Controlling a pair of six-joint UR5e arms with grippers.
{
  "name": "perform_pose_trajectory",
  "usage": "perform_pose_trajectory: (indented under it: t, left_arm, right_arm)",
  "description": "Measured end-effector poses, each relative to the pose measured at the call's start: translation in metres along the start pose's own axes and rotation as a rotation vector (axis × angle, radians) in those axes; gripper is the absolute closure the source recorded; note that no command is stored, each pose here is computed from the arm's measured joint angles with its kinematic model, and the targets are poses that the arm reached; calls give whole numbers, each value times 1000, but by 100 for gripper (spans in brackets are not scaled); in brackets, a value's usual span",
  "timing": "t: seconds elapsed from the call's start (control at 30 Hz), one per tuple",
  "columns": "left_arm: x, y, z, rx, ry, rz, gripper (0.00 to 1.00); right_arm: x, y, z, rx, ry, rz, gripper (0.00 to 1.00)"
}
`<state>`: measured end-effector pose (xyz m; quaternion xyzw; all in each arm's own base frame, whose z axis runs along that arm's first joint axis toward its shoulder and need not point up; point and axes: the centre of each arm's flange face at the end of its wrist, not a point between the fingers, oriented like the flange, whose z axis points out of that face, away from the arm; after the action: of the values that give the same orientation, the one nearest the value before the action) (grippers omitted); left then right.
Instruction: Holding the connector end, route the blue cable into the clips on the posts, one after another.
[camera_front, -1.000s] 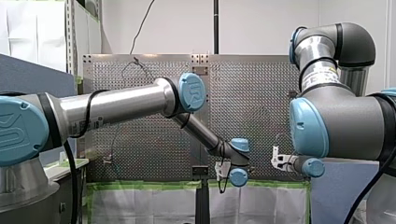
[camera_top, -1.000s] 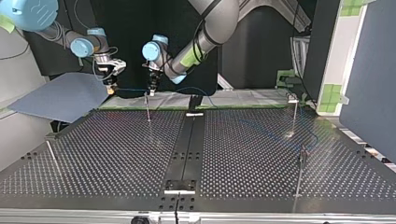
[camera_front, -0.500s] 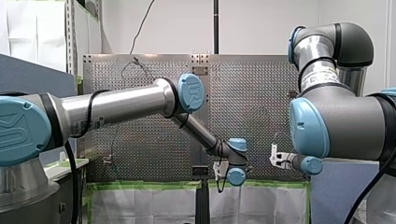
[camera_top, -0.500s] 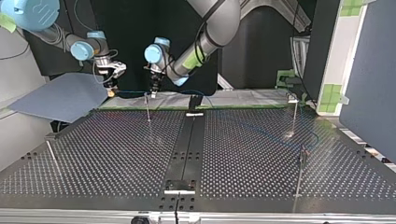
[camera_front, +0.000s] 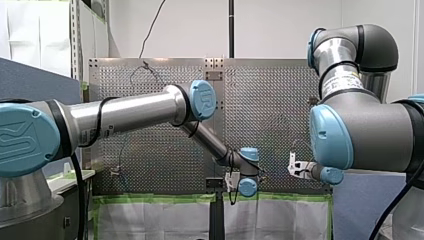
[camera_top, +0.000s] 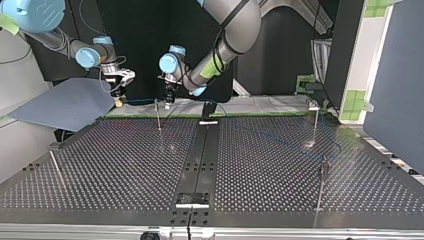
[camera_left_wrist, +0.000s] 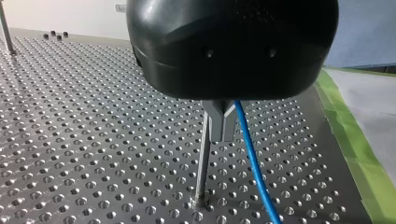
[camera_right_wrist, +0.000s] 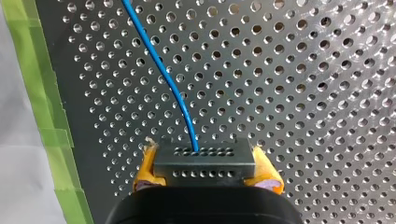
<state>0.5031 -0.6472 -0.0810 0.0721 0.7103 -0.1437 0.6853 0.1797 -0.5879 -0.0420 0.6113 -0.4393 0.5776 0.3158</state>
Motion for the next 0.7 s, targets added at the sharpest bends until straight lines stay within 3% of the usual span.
perform_pose_trajectory:
  t: [0.4,0.7]
  left_arm:
    - [-3,-2,5,34,-5,-37,100]
    - [-6,10,15,23,-9,-54,100]
  right_arm:
    - [3,-2,5,8,8,-2,100]
    - [10,0,12,5,23,-9,100]
